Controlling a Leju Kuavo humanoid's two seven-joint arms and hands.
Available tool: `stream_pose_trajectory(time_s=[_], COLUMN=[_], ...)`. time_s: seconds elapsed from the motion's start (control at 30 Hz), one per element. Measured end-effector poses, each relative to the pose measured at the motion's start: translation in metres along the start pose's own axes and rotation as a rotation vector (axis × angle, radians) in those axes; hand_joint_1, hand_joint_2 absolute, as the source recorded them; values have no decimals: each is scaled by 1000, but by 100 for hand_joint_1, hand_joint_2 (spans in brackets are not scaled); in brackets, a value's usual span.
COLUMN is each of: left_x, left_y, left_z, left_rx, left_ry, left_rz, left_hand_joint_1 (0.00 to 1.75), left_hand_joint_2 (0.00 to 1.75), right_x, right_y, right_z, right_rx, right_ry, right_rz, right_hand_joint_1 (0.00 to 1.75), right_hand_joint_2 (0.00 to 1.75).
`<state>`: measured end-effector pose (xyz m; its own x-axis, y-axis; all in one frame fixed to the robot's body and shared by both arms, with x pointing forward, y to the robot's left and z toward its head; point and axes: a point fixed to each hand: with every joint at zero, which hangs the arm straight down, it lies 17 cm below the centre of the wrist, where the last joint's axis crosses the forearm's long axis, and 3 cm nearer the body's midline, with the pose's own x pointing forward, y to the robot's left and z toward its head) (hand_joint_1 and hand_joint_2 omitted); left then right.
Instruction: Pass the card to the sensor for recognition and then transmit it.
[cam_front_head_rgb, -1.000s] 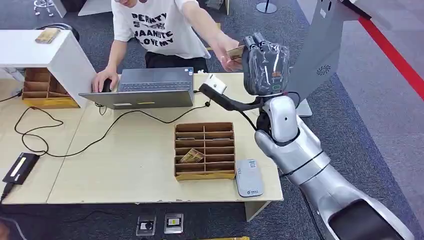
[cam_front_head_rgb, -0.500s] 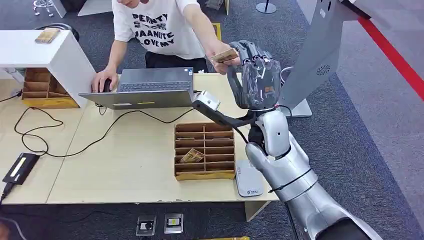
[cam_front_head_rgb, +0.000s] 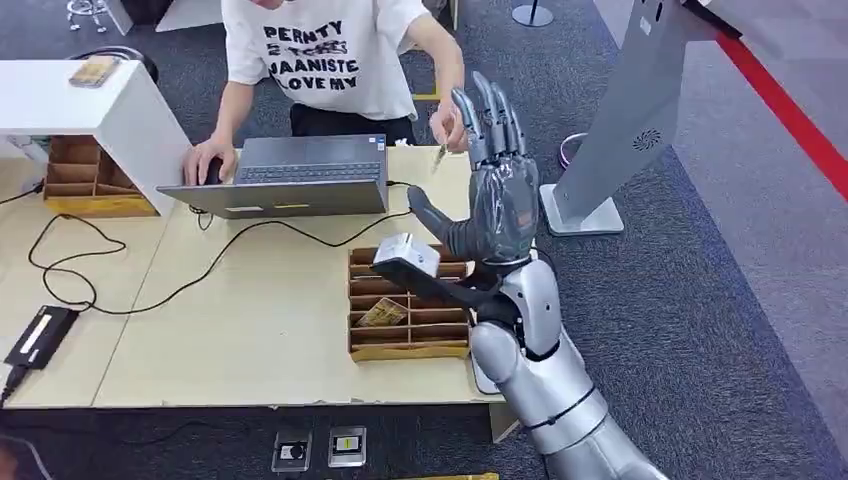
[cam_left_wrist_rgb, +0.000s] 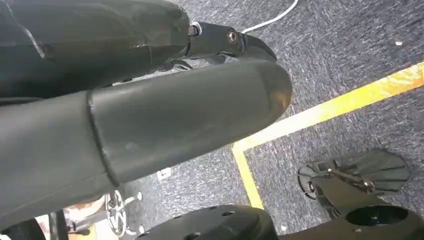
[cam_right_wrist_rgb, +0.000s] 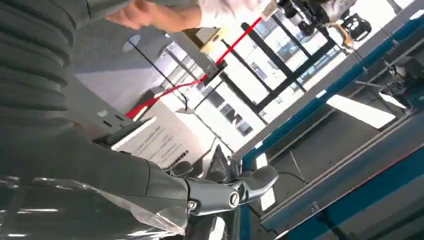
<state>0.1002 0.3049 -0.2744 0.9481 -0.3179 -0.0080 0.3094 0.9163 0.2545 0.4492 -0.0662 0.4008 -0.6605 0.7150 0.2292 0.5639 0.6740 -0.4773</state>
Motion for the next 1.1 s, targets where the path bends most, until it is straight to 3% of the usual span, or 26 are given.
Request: stream_pose_trajectory(time_s=[0.17,0.43,0.7,0.83,0.87,0.9,1.0,1.1], left_x=[-7,-18,-28,-31,-31,-31,-31,-31], left_y=[-2,-5,-9,-10,-10,-11,-11,-11], left_z=[-1,-2,-3,-3,-3,-3,-3,-3], left_rx=[1,3,-3,-7,-8,-9,-12,-13], left_ry=[4,16,30,39,41,43,47,49], left_rz=[19,59,105,124,129,135,151,160], left_hand_joint_1=[0,0,0,0,0,0,0,0], left_hand_joint_2=[0,0,0,0,0,0,0,0], right_x=[-9,-23,-34,-34,-34,-33,-31,-28], right_y=[-9,-26,-38,-33,-33,-32,-29,-24], right_z=[11,29,59,79,83,87,99,108], right_rx=[-54,-126,-94,-25,-12,3,44,90], right_ry=[134,277,346,349,346,339,329,314], right_rz=[-260,-494,-512,-433,-417,-398,-357,-323], right_hand_joint_1=[0,0,2,52,86,161,168,164], right_hand_joint_2=[175,175,175,175,175,175,175,175])
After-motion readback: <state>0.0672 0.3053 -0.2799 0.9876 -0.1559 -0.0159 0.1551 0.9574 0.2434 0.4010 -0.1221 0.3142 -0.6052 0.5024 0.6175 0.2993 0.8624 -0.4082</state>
